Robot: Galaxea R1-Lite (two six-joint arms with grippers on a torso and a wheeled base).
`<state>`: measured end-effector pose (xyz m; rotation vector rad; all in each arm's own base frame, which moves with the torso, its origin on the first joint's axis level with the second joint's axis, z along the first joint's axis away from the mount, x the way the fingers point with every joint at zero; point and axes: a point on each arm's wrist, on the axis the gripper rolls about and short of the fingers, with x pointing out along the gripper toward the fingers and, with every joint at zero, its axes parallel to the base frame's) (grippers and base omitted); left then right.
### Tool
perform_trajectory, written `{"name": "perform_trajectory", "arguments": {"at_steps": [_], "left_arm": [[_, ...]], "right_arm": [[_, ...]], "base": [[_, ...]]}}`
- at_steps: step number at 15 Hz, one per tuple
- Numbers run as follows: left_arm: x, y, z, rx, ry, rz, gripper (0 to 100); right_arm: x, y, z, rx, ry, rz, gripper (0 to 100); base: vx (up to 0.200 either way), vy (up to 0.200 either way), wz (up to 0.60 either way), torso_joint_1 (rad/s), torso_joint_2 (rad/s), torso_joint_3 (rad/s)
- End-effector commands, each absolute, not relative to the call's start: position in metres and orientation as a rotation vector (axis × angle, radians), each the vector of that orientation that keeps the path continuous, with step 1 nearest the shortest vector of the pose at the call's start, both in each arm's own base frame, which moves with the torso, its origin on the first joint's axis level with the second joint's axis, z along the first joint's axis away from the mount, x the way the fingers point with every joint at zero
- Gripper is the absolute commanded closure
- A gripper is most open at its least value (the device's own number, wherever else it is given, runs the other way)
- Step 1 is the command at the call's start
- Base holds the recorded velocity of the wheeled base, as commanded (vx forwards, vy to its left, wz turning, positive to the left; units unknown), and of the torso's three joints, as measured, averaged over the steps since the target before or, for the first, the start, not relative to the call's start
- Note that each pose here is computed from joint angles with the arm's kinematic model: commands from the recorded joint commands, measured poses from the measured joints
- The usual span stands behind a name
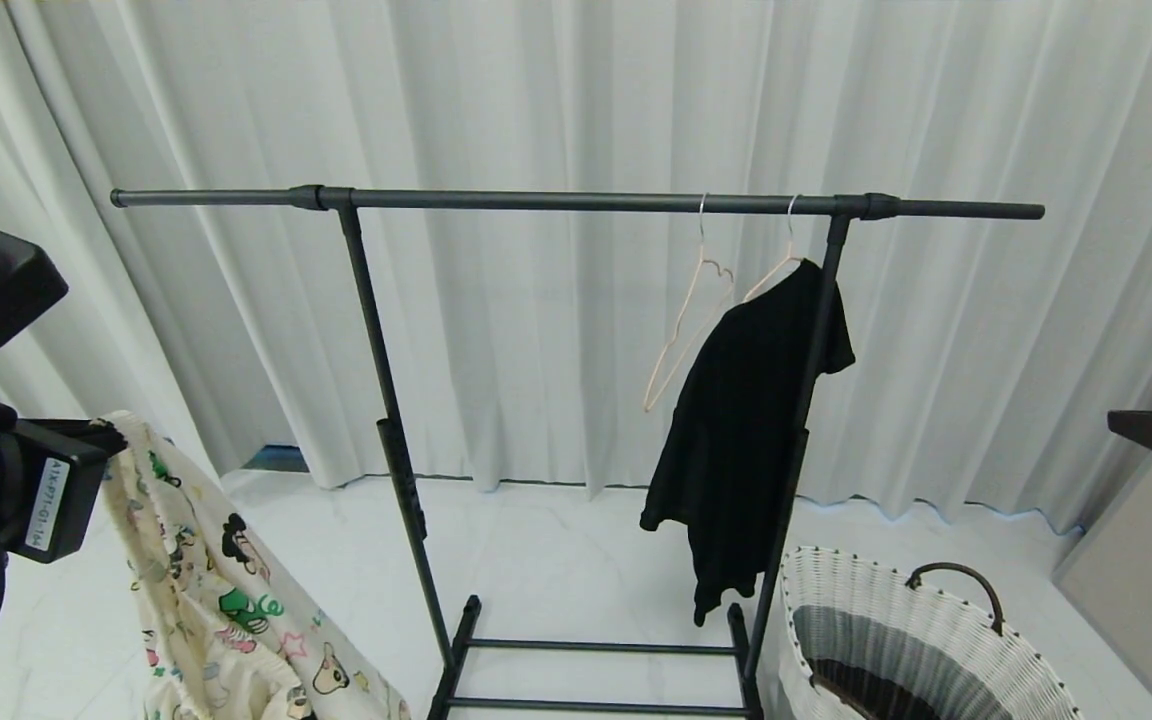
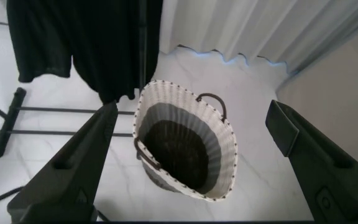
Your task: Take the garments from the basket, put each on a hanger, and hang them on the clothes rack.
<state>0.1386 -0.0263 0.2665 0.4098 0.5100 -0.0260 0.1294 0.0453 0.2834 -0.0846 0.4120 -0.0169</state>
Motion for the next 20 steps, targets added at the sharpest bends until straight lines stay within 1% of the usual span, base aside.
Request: {"name": "perform_trajectory", "arguments": {"at_steps": [1, 4, 10, 12, 14, 16, 18, 20], "left_arm": [[0.138, -0.026, 0.267, 0.409, 0.509, -0.026, 100], [0.138, -0.026, 0.267, 0.409, 0.508, -0.025, 100], [0.133, -0.025, 0.269, 0.405, 0.492, -0.023, 100], [0.134, -0.025, 0.269, 0.396, 0.493, -0.024, 100], [0.133, -0.027, 0.267, 0.398, 0.495, -0.037, 100], [0.133, -0.028, 0.268, 0.396, 0.481, -0.046, 100], [0.134, -0.030, 0.269, 0.396, 0.462, -0.054, 100], [0.134, -0.032, 0.270, 0.399, 0.458, -0.069, 100]], "right_arm": [[0.133, 0.046, 0.282, -0.084, 0.418, -0.024, 0], [0.135, 0.046, 0.278, -0.080, 0.395, -0.023, 0], [0.131, 0.045, 0.277, -0.076, 0.382, -0.017, 0], [0.133, 0.046, 0.277, -0.064, 0.382, 0.014, 0], [0.140, 0.050, 0.274, -0.044, 0.398, 0.044, 0], [0.153, 0.055, 0.274, -0.019, 0.378, 0.053, 0], [0.168, 0.062, 0.276, -0.002, 0.336, 0.060, 0], [0.176, 0.066, 0.278, 0.004, 0.319, 0.069, 0]], "base": [[0.000, 0.000, 0.00, 0.232, -0.52, -0.286], [0.000, 0.000, 0.00, 0.087, -0.18, -0.102], [0.000, 0.200, 0.00, 0.014, -0.02, -0.006], [0.000, 0.200, 0.00, 0.000, 0.00, 0.002], [0.000, 0.000, 0.00, 0.000, 0.00, 0.000], [0.000, 0.000, 0.00, 0.000, 0.00, 0.000], [0.200, 0.000, 0.00, 0.002, 0.00, 0.000], [0.200, 0.000, 0.00, -0.007, -0.01, 0.007]]}}
